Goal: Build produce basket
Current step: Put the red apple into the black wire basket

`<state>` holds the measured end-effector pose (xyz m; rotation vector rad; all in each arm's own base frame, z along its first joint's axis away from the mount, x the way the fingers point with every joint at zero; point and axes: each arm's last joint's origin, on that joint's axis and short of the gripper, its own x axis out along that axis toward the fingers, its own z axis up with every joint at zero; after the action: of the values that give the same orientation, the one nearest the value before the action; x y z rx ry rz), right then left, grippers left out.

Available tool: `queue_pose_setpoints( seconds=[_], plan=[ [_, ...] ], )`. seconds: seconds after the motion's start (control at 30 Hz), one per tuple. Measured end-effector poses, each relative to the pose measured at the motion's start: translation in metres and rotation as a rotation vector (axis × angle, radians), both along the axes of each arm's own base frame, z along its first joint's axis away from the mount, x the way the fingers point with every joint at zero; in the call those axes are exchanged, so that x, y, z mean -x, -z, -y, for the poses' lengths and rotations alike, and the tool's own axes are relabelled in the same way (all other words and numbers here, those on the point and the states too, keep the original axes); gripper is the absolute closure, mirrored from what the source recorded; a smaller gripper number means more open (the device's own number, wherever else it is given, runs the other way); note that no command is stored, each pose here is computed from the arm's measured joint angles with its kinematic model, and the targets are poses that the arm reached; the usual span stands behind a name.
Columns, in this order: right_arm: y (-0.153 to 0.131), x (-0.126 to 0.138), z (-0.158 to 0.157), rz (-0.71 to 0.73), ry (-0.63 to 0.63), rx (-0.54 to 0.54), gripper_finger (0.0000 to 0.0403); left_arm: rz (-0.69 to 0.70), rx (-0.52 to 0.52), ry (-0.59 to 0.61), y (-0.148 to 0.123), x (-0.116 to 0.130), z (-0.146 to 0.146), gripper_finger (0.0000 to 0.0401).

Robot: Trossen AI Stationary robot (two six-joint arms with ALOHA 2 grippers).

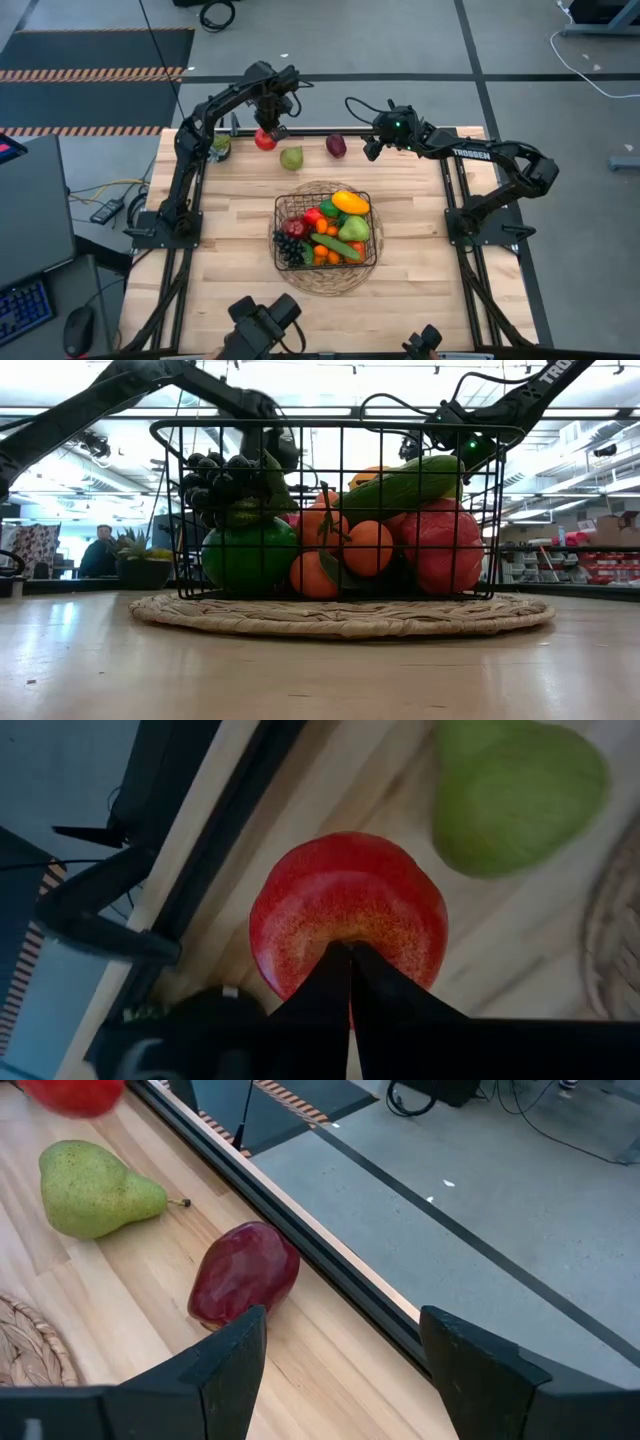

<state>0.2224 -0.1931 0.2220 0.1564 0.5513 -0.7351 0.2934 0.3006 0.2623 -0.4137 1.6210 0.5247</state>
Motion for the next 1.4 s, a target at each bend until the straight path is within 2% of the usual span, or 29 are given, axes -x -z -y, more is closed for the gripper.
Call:
queue_pose_setpoints(
  seconds=[0.1, 0.3, 0.47, 0.57, 0.8, 0.93, 1.23, 1.4],
  plan=[
    [0.000, 0.000, 0.000, -0.001, 0.000, 0.000, 0.0136, 0.050, -0.043, 0.011, -0.021, -0.008, 0.009, 0.0400],
    [0.000, 0.000, 0.000, 0.000, -0.002, -0.001, 0.0136, 0.217, -0.143, 0.056, -0.082, -0.015, 0.046, 0.0401],
    [0.000, 0.000, 0.000, 0.001, -0.003, -0.002, 0.0136, 0.342, -0.188, 0.121, -0.123, -0.018, 0.091, 0.0401],
    [0.000, 0.000, 0.000, 0.001, -0.003, -0.002, 0.0136, 0.390, -0.177, 0.185, -0.135, -0.026, 0.122, 0.0401],
    [0.000, 0.000, 0.000, 0.000, -0.003, -0.002, 0.0136, 0.419, -0.132, 0.378, -0.136, -0.054, 0.193, 0.0401],
    [0.000, 0.000, 0.000, 0.000, -0.004, -0.003, 0.0136, 0.419, -0.103, 0.413, -0.126, -0.067, 0.223, 0.0401],
    [0.000, -0.001, -0.001, 0.009, -0.022, -0.013, 0.0136, 0.362, -0.016, 0.442, -0.100, -0.080, 0.267, 0.0399],
    [0.001, -0.002, -0.003, 0.020, -0.038, -0.036, 0.0136, 0.364, -0.003, 0.481, -0.086, -0.087, 0.280, 0.0385]
  ],
)
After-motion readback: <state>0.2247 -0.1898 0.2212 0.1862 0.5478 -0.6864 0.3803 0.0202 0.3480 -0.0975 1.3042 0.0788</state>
